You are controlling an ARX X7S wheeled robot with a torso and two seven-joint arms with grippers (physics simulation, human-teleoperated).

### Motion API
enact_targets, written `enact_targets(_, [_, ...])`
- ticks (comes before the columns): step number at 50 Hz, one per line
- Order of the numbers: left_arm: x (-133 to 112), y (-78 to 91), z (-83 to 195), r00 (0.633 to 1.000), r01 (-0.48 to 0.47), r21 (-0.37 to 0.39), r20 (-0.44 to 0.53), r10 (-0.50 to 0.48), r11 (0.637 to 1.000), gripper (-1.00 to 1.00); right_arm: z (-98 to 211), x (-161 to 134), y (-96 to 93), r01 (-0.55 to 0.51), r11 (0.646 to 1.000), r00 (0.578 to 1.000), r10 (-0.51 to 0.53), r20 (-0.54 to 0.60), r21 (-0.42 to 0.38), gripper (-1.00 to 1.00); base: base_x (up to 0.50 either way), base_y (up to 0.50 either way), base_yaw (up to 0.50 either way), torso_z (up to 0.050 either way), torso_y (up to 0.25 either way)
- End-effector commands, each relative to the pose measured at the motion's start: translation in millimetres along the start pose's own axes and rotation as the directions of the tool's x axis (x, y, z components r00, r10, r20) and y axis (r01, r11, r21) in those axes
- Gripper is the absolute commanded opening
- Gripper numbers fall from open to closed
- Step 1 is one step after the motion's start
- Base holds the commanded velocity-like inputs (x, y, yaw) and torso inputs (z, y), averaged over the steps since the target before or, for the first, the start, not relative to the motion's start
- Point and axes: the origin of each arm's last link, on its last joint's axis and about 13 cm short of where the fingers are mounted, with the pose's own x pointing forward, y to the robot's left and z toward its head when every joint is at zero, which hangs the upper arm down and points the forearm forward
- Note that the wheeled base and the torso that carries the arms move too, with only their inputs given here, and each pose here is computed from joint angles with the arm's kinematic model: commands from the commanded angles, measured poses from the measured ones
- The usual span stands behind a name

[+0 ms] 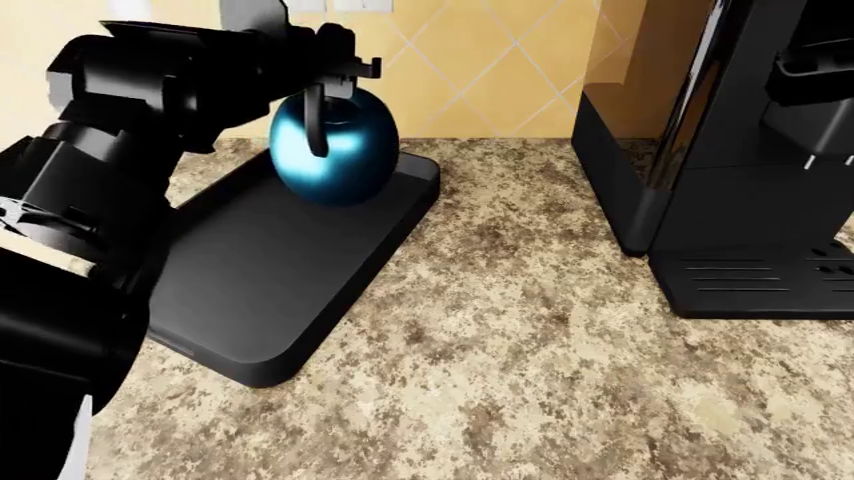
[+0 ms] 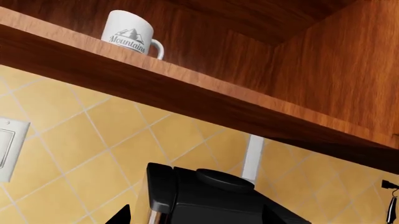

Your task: Pick the kettle from the counter and place it on the tray. Then pick the mug from the cabinet and place it on the tray. Then close the cabinet doors.

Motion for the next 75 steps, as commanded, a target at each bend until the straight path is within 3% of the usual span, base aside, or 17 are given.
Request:
enact_targets(1, [5, -1.4, -1, 0.992, -0.124, -0.029, 0.033, 0.125, 0.992, -1.00, 0, 0, 0.6, -0.002, 1.000, 1.000, 0.002, -0.002, -0.003, 1.00, 0.00, 0.00, 0.00, 0.000, 0.000])
enact_targets(60, [16, 3.0, -38, 0.990, -0.140, -0.038, -0.026, 0.139, 0.989, -1.00, 2, 0, 1.6, -0.013, 1.000, 1.000, 0.013, 0.003, 0.002, 1.00, 0.00, 0.00, 0.00, 0.000, 0.001])
enact_targets(61, [16, 3.2, -37, 0.990, -0.143, -0.039, -0.026, 0.142, 0.989, 1.00, 2, 0, 1.6, -0.013, 1.000, 1.000, 0.013, 0.004, 0.002, 1.00, 0.00, 0.00, 0.00, 0.000, 0.000])
enact_targets(75, [10, 7.5, -21, 0.987, -0.160, -0.027, 0.001, 0.160, 0.987, 1.00, 1, 1, 2.1, -0.013, 1.000, 1.000, 0.013, 0.004, 0.007, 1.00, 0.00, 0.00, 0.00, 0.000, 0.000])
